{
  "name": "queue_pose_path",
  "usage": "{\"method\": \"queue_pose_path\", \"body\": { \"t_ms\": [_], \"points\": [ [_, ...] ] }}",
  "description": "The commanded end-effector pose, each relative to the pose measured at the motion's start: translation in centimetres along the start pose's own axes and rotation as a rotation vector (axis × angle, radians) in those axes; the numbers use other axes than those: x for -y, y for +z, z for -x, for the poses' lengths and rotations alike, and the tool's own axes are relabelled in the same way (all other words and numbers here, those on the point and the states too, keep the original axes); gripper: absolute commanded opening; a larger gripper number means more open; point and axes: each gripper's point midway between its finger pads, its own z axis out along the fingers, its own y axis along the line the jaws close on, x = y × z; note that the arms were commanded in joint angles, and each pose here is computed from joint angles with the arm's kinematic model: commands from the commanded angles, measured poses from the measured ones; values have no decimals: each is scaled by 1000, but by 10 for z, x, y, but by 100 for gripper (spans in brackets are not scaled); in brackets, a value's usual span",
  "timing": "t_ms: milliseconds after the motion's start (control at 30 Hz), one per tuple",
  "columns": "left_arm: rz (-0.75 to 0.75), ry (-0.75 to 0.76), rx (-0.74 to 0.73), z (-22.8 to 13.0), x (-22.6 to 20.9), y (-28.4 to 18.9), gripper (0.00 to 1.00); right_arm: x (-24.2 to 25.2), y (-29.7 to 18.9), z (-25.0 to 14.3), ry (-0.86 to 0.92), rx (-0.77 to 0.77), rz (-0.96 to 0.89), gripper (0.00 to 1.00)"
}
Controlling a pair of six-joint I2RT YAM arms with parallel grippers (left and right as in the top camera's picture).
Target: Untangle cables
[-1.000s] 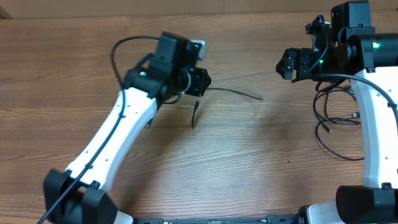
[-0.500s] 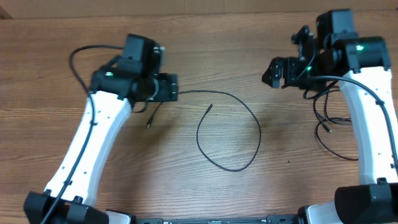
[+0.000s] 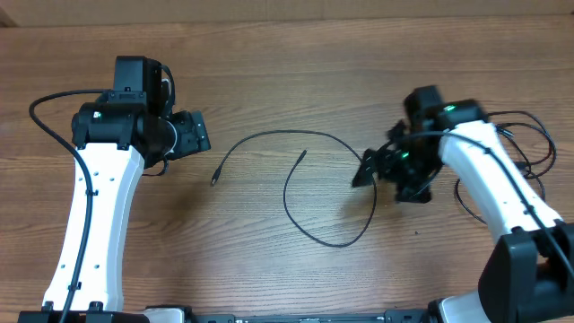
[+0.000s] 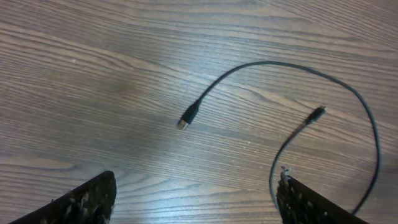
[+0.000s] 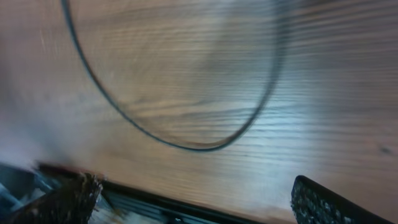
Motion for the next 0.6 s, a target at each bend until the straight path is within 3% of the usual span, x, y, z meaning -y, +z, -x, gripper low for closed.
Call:
{"method": "queue_pose_path", "body": {
  "t_ms": [0,200,567],
  "points": [
    [29,-62,44,9,-11,-11,82,-28,15,-15,-243,-28,12,98],
    [40,-99,34,8,-19,-11,82,-40,37,-22,-449,9,-184,98],
    [42,-102,32,8,-20,-12,83,-68,96,-55,-889,45,-351,93]
  ]
}}
